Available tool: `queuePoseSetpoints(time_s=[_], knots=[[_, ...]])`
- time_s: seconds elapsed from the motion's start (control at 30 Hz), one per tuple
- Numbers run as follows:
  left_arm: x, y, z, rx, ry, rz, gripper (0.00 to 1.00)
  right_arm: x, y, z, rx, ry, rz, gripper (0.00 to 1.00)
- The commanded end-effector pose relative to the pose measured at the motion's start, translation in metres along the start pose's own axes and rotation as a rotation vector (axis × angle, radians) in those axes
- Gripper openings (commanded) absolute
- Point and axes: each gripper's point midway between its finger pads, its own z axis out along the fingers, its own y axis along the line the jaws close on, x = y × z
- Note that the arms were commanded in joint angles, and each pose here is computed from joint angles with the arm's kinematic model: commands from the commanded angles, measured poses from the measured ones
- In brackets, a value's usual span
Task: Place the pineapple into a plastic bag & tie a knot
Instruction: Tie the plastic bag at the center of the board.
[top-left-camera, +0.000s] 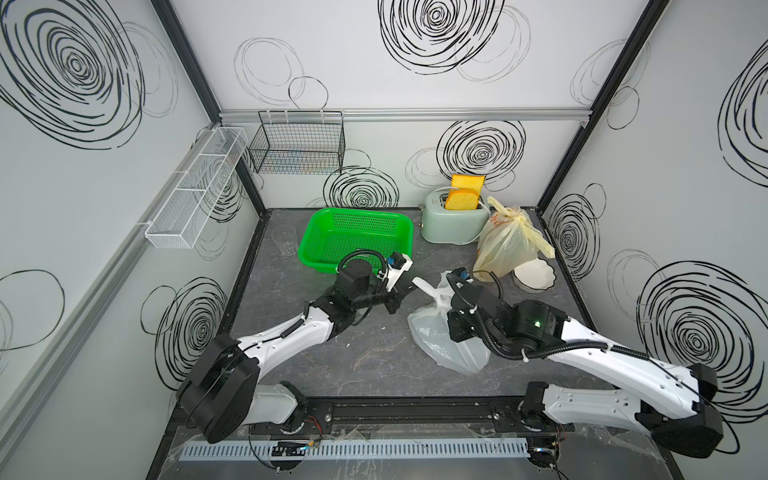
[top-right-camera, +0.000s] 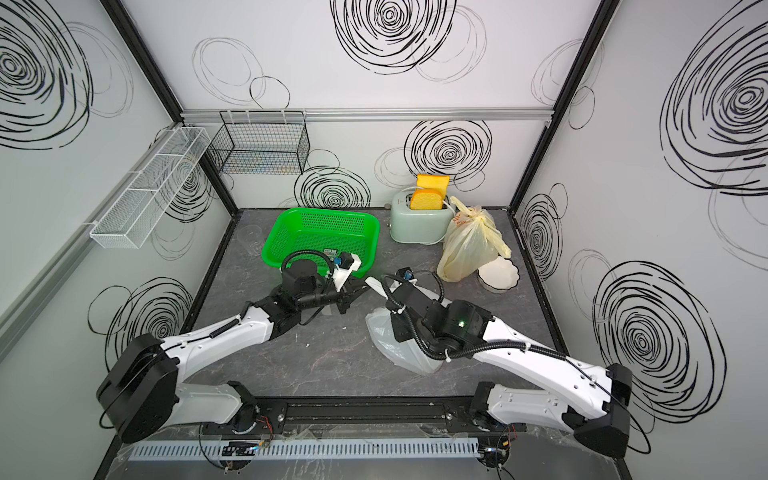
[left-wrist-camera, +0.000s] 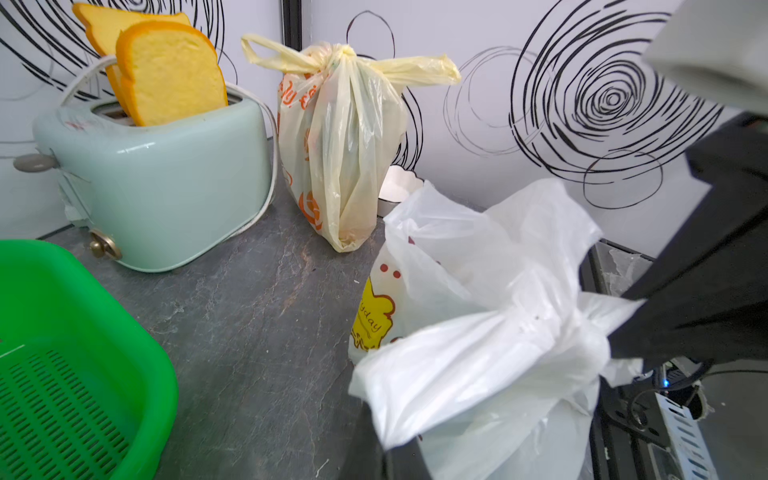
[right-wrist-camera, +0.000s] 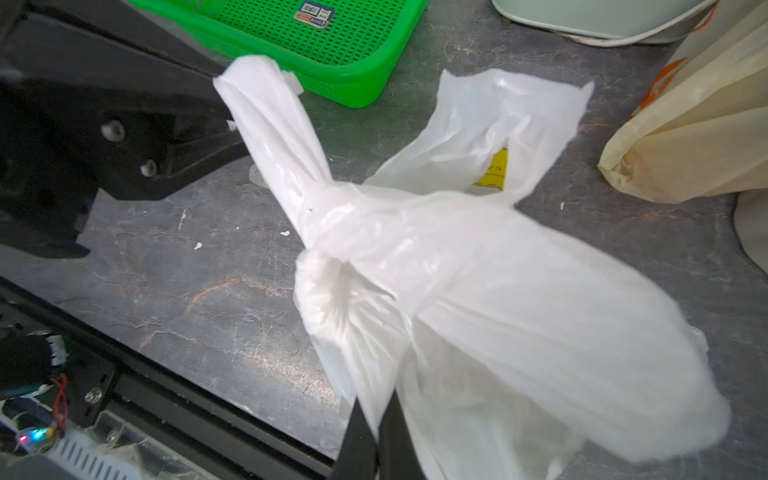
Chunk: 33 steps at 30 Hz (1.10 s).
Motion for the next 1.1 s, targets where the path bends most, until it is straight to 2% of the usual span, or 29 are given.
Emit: queuePoseSetpoints(time_s=[0.0,0.13,0.3,0.43,0.63,0.7,0.8,0.87,0.97,1.07], knots=[[-0.033,0.036,-0.020,-0.169,-0.082,-0.033,0.00,0.027,-0.026,-0.023,0.069,0.107,0.028,0.00],[-0.041,0.051,-0.033,-0.241,-0.119,-0.079,0.00,0.035,-0.058,-0.036,0.193,0.109,0.051,0.00],[-0.052,0.067,-0.051,-0.337,-0.167,-0.111,0.00,0.021,-0.109,-0.051,0.391,0.012,0.114,0.00],[-0.074,0.073,-0.073,-0.410,-0.229,-0.101,0.00,-0.011,-0.135,-0.063,0.476,-0.085,0.168,0.00],[-0.119,0.072,-0.104,-0.459,-0.325,-0.052,0.00,-0.076,-0.147,-0.095,0.500,-0.258,0.183,0.00],[-0.125,0.074,-0.107,-0.469,-0.328,-0.041,0.00,-0.088,-0.153,-0.101,0.521,-0.282,0.181,0.00],[-0.110,0.090,-0.109,-0.505,-0.301,-0.071,0.00,-0.080,-0.164,-0.095,0.541,-0.270,0.203,0.00],[-0.090,0.101,-0.111,-0.513,-0.291,-0.125,0.00,-0.059,-0.173,-0.081,0.541,-0.230,0.234,0.00],[-0.071,0.102,-0.112,-0.503,-0.282,-0.162,0.00,-0.028,-0.191,-0.072,0.566,-0.192,0.296,0.00],[-0.068,0.099,-0.115,-0.499,-0.275,-0.156,0.00,-0.025,-0.199,-0.078,0.550,-0.212,0.349,0.00]])
